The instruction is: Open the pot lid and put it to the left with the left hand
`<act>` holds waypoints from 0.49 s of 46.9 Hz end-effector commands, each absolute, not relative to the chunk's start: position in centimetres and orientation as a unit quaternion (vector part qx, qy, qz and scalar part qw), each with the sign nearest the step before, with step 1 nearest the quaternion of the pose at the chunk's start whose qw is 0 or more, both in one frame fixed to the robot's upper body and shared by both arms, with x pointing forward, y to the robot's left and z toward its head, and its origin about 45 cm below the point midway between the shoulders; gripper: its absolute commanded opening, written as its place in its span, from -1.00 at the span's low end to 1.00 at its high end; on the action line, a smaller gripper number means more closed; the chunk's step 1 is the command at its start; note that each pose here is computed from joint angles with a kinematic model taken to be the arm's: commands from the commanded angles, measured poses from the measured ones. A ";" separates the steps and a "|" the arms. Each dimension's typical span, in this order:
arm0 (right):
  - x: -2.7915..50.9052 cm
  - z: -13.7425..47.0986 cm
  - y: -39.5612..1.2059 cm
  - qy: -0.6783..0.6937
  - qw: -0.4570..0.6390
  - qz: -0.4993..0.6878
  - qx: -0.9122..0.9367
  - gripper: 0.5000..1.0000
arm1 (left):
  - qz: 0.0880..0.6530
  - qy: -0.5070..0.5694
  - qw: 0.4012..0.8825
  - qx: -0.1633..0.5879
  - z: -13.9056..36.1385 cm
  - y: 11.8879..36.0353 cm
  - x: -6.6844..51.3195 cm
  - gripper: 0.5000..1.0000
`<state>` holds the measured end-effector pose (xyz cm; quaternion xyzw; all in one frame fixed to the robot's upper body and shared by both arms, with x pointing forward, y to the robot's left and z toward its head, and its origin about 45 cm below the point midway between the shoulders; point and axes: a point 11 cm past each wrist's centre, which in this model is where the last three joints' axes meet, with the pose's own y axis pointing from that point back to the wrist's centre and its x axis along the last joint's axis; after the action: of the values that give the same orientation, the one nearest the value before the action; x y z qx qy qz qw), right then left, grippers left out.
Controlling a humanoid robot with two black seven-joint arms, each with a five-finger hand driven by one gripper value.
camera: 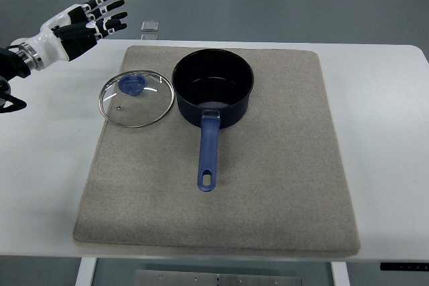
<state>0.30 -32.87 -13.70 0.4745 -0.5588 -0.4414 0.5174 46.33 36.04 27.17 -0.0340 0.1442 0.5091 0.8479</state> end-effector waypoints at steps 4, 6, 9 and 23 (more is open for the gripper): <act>0.3 -13.7 -32.9 -0.559 0.517 -0.441 0.475 0.66 | 0.512 0.189 0.837 -0.047 26.5 36.5 46.0 0.97; 0.3 -13.7 -32.9 -0.559 0.517 -0.441 0.474 0.66 | 0.513 0.195 0.834 -0.052 26.6 36.6 46.0 0.97; 0.3 -13.7 -32.9 -0.559 0.517 -0.441 0.475 0.66 | 0.514 0.198 0.833 -0.052 26.6 36.7 45.9 0.98; 0.3 -13.7 -32.9 -0.559 0.517 -0.441 0.475 0.66 | 0.515 0.198 0.833 -0.050 26.6 36.7 46.0 0.97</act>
<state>0.30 -32.87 -13.70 0.4746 -0.5587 -0.4414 0.5175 46.03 36.79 26.58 -0.0505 0.1980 0.5152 0.8324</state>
